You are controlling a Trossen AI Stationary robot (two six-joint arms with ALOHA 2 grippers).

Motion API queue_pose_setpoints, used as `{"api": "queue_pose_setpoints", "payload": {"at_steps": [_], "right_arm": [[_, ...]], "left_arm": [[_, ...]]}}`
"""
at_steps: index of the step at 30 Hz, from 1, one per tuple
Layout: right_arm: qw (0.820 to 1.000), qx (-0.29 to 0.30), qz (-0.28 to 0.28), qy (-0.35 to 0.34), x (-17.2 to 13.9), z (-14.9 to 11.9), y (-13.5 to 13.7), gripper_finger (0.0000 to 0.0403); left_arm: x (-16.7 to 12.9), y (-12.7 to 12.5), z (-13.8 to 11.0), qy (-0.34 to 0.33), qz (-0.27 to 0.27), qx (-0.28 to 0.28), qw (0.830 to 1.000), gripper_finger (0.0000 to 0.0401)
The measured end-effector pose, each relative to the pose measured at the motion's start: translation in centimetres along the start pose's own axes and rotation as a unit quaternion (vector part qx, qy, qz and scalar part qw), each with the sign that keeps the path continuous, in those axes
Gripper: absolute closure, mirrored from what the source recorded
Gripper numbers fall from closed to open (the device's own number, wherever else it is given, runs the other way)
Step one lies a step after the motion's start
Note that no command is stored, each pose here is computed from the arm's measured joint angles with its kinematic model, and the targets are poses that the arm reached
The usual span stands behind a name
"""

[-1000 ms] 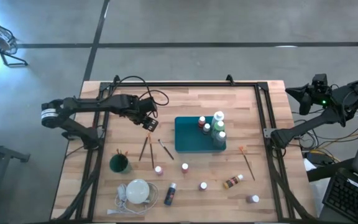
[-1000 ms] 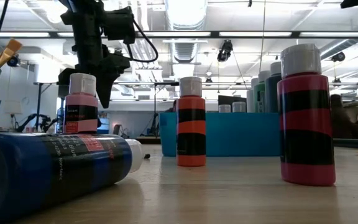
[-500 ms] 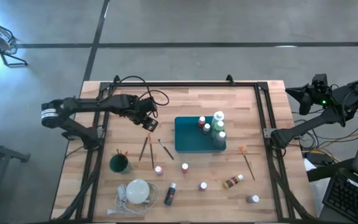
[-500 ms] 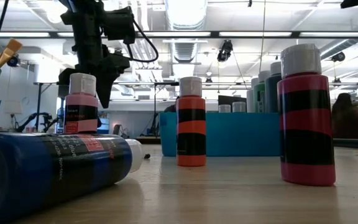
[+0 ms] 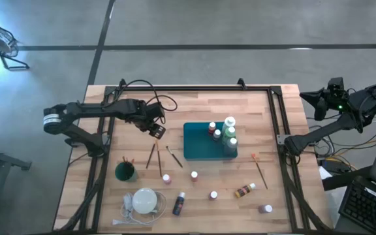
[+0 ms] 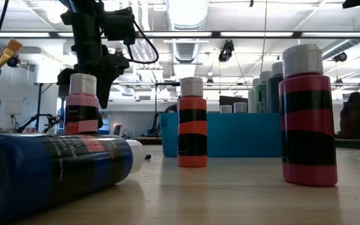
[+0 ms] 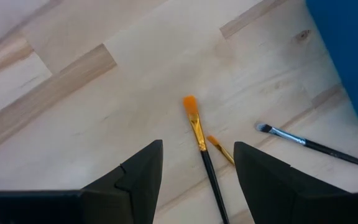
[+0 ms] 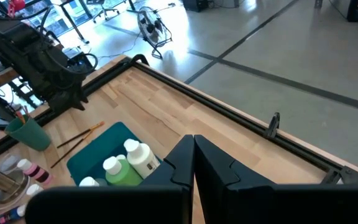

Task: Pick & Place Paint Supplies
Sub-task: Put the gold paintbrush into the green cup

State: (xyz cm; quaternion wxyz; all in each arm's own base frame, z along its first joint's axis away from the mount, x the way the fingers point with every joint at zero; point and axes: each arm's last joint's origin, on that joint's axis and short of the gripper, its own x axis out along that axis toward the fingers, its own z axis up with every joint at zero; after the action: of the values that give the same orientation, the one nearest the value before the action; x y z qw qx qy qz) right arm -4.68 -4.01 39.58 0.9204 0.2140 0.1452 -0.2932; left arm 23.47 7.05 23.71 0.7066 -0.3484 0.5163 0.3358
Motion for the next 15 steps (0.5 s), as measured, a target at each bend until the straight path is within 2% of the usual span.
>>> {"api": "queue_pose_setpoints", "payload": {"at_steps": [15], "right_arm": [[1.0, 0.0, 0.0, 0.0, -0.01, 0.0, -0.01, 0.0394]], "left_arm": [[0.0, -0.02, -0.12, 0.014, -0.01, -0.003, 1.0, 0.0199]]}}
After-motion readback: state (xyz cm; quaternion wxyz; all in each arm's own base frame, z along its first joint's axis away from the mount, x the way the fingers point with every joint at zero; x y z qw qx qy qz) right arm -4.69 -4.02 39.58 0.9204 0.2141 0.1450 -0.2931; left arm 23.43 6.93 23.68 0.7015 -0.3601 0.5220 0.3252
